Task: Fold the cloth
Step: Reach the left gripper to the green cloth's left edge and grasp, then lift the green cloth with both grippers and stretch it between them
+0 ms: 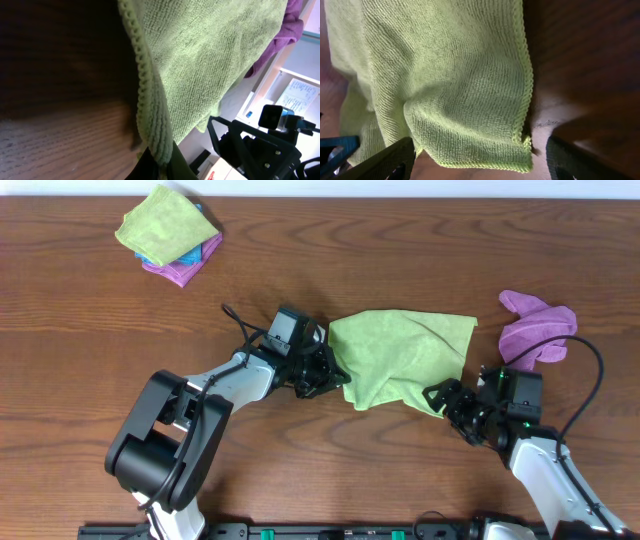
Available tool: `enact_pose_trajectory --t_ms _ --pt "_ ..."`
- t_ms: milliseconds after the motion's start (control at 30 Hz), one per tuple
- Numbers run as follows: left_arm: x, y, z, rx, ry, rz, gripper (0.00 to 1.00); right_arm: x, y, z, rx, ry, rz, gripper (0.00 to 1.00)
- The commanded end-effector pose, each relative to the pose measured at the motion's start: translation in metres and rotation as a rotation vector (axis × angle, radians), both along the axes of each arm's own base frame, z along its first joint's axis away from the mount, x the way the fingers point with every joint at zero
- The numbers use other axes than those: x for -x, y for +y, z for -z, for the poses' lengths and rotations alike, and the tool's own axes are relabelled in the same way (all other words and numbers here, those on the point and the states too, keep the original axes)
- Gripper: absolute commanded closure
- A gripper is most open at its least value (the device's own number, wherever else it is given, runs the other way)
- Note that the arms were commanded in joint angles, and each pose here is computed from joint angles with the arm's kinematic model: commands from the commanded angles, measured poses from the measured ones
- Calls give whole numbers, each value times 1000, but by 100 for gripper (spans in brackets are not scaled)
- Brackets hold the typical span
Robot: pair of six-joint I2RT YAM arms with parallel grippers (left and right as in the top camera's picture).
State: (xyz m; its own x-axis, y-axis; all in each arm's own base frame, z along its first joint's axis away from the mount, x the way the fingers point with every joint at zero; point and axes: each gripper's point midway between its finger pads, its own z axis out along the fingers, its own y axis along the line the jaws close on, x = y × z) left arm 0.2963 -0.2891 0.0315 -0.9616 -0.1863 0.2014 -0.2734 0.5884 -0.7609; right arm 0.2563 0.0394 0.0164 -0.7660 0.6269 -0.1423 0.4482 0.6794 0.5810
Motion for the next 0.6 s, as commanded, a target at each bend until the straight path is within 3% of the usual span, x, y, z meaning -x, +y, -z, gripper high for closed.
enact_pose_trajectory --t_ms 0,133,567 --pt "2 -3 0 21 -14 41 94 3 -8 5 24 23 36 19" --pt "3 -5 -2 34 -11 52 94 1 -14 8 58 24 53 24" --pt "7 -7 -5 59 -10 76 94 -3 -3 25 21 51 14 28"
